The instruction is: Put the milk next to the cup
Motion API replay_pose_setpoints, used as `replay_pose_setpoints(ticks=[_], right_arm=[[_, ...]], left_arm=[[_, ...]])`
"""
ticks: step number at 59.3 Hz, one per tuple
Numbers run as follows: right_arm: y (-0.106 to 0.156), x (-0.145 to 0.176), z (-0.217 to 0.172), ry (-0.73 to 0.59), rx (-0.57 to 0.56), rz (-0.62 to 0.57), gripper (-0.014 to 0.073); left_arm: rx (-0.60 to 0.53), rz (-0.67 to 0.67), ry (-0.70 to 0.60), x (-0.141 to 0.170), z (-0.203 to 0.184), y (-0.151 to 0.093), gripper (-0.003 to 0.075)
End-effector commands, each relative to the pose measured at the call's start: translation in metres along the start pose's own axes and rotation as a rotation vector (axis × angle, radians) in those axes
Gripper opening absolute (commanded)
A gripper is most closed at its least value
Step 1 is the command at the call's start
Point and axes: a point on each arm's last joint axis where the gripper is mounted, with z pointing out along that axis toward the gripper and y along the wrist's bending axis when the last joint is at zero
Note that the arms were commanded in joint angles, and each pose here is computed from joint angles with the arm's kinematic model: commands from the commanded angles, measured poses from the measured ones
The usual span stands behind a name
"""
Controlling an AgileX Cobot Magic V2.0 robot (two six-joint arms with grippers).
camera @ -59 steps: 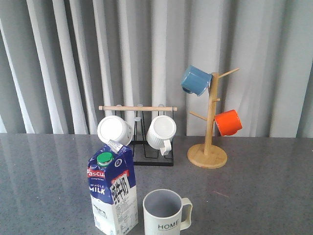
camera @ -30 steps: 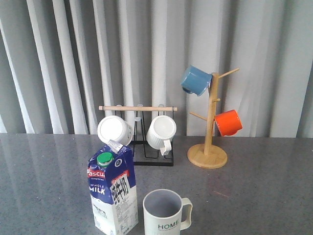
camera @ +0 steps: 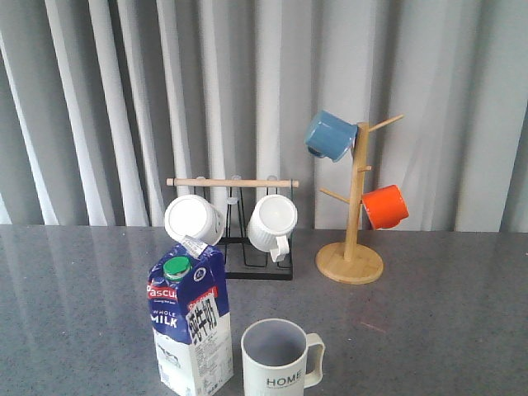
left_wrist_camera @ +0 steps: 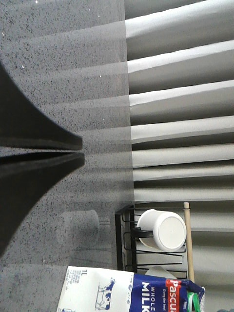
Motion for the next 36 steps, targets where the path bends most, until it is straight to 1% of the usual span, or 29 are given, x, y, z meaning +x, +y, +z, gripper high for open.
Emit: replay_pose_setpoints(ticks=[1,26,36], right_arm=[[0.0006,-0.0036,-0.0008,-0.069,-0.007,-0.004,-0.0004],[0.0006,-0.0036,-0.0008,-0.069,-0.007,-0.004,-0.0004],[-0.0001,0.0003,-0.0006,-0.026,0.0,-0.004,-0.0004]], left_arm=[[-0.008,-0.018,-0.109,-0.0159,-0.0024,0.001,-0.0006],[-0.008,-0.018,-0.109,-0.0159,-0.0024,0.001,-0.0006],[-0.008,-0.018,-0.109,-0.0159,-0.0024,0.001,-0.0006]])
